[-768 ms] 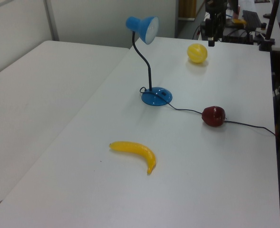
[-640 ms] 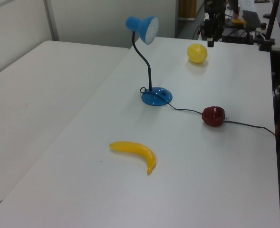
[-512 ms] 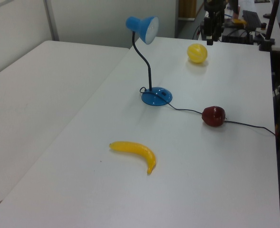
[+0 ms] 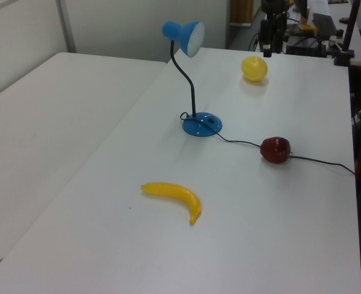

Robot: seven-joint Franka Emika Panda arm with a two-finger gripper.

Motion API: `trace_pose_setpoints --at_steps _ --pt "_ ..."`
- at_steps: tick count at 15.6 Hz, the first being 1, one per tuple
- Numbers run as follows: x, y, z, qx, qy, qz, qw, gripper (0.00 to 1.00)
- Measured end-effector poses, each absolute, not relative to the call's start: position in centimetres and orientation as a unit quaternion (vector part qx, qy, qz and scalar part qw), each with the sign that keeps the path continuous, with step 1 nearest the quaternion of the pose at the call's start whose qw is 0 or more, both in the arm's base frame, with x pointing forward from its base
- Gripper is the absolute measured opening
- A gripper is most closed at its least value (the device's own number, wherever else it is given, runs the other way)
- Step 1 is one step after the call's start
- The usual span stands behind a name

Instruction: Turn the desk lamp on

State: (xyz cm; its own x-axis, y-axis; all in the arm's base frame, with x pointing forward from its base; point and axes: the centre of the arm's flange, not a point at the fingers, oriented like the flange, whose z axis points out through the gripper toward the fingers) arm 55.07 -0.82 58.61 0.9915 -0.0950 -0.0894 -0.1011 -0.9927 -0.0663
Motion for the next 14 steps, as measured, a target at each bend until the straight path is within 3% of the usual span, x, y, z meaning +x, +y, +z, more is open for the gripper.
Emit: trace_pose_setpoints --at_steps 4,8,14 --pt "55.2 -0.3 58.5 -0.995 0.052 0.045 0.068 1.0" --pt "55.3 -1.5 58.4 -0.995 0.058 0.044 0.07 0.96" --pt "55.7 -3.3 58.0 -0.994 0.07 0.046 0.069 0.31"
